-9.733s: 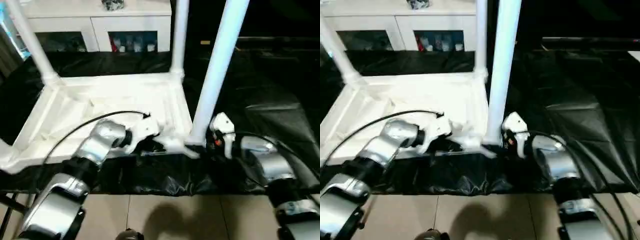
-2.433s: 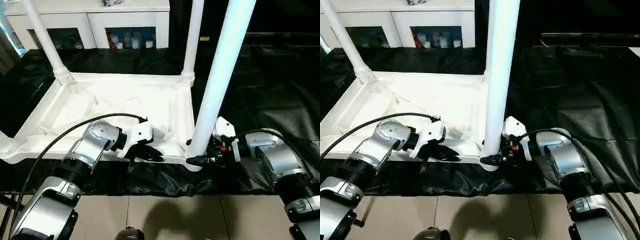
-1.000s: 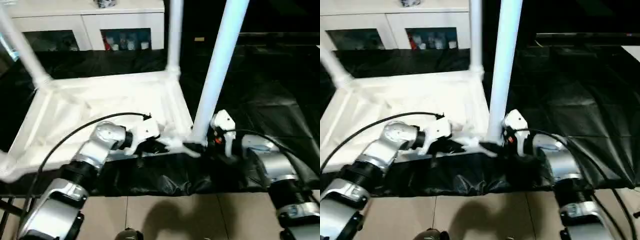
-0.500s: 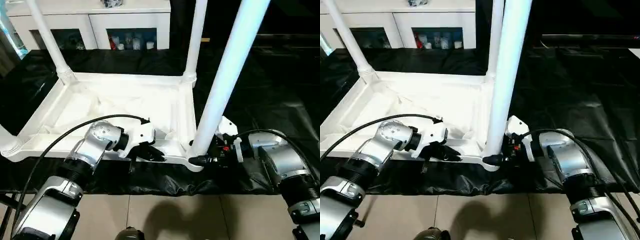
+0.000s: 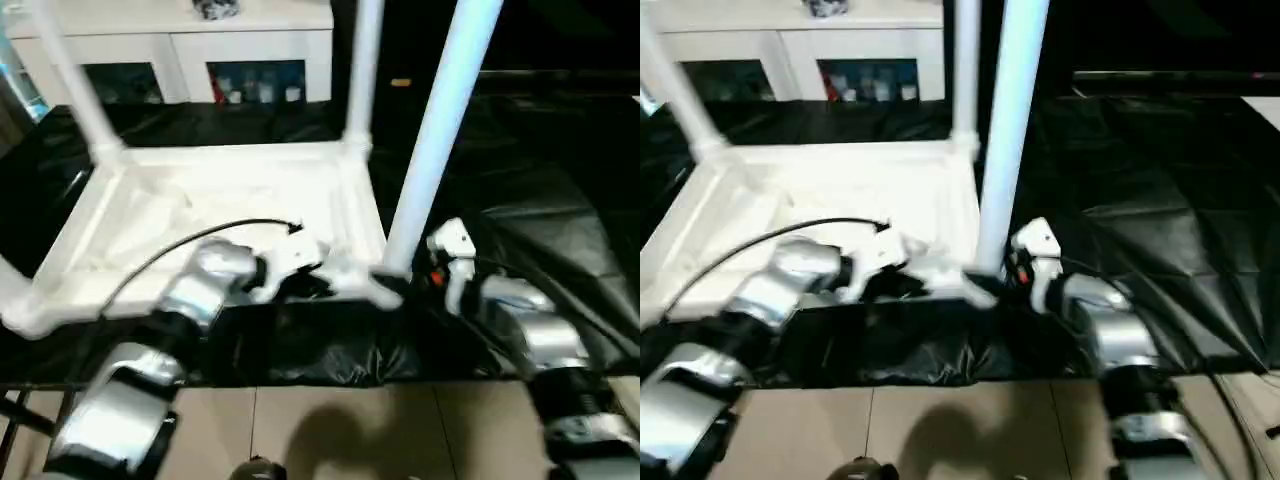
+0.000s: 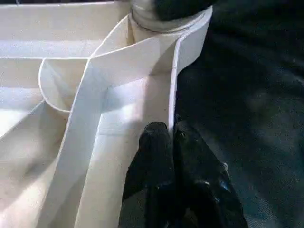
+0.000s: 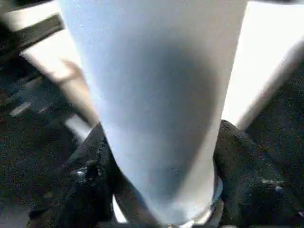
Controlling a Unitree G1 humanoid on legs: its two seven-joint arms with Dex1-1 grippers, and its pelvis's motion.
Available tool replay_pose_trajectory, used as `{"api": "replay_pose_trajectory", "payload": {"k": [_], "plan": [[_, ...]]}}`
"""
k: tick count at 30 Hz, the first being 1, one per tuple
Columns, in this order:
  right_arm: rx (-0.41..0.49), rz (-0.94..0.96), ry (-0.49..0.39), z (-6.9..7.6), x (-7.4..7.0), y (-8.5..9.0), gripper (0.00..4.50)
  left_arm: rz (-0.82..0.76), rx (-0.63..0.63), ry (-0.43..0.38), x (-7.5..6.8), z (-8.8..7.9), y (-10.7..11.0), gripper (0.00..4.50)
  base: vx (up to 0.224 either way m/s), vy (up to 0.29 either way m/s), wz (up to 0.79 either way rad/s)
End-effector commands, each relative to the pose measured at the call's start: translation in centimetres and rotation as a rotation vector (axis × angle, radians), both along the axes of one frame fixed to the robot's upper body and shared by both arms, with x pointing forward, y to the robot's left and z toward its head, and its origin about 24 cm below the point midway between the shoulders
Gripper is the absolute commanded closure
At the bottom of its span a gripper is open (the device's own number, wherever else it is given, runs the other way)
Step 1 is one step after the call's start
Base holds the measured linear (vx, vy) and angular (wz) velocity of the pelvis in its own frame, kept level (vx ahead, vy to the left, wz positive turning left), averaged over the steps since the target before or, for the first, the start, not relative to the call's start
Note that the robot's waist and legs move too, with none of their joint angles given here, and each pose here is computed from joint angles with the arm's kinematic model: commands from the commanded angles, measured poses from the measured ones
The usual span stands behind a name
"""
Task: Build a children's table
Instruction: Rotate leg to tighten
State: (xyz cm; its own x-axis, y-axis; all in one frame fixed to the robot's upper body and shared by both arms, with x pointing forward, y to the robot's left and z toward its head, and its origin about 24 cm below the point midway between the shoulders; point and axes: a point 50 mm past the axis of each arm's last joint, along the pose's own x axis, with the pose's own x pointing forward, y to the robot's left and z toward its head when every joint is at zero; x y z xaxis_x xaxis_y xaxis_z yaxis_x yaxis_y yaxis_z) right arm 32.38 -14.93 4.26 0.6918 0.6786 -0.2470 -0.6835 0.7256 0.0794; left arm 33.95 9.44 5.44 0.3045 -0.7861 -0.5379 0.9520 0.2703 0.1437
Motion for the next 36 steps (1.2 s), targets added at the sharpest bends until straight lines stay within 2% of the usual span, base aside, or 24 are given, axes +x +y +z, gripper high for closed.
{"api": "replay_pose_trajectory", "payload": {"k": [1,3,4,8,9,11,12,16,17,21,25,30,31,33,36], "plan": [[0.01,-0.058,0.044,-1.5,0.0,4.6,1.92,0.14,-0.074,-0.122,1.2,2.1,-3.5,4.5,0.0,0.0,0.0],[0.014,-0.113,0.046,-1.5,0.3,5.3,1.96,0.147,-0.078,-0.125,1.1,2.1,-4.2,4.5,0.0,0.0,0.0],[0.006,-0.161,0.027,-1.4,0.7,6.6,1.96,0.159,-0.095,-0.123,0.9,2.1,-5.2,4.5,0.0,0.0,0.0],[0.025,-0.137,-0.032,-0.7,0.8,7.7,1.96,0.126,-0.103,-0.135,0.5,2.1,-5.7,4.5,0.0,0.0,0.0],[0.025,-0.137,-0.032,-0.7,0.8,7.7,1.61,0.126,-0.103,-0.135,0.5,2.1,-5.7,4.5,0.0,0.0,0.0],[0.053,-0.111,-0.035,-0.5,0.8,7.0,1.28,0.092,-0.103,-0.147,0.4,2.1,-4.8,4.5,0.0,0.0,0.0],[0.052,-0.107,-0.038,-0.5,0.8,6.9,1.28,0.089,-0.103,-0.147,0.4,2.1,-4.7,4.5,0.0,0.0,0.0],[0.009,-0.062,-0.088,-0.2,0.8,5.2,0.9,0.045,-0.096,-0.147,0.2,2.0,-3.3,4.5,0.0,0.0,0.0],[-0.034,-0.035,-0.12,0.0,0.9,4.0,0.9,-0.001,-0.087,-0.135,-0.1,1.9,-2.4,4.5,0.0,0.0,0.0],[-0.065,0.071,-0.128,0.5,0.9,2.2,0.9,-0.066,-0.105,-0.083,-0.6,1.7,-1.2,4.5,0.0,0.0,0.0],[-0.075,0.348,-0.081,1.1,-0.4,1.1,0.9,-0.131,-0.106,-0.036,-0.9,1.7,0.4,4.5,0.0,0.0,0.0],[-0.08,0.531,-0.03,1.3,-1.4,0.7,0.9,-0.17,-0.092,0.0,-1.1,1.8,1.6,4.5,0.0,0.0,0.0],[-0.095,0.644,0.018,1.3,-2.1,0.4,0.9,-0.195,-0.071,0.027,-1.1,1.9,2.5,4.5,0.0,0.0,0.0],[-0.11,0.734,0.058,1.3,-2.5,0.3,0.9,-0.222,-0.04,0.051,-1.3,2.0,3.5,4.5,0.0,0.0,0.0],[-0.118,0.764,0.073,1.3,-2.6,0.3,1.04,-0.229,-0.027,0.06,-1.3,2.1,4.0,4.5,0.0,0.0,0.0]]}}
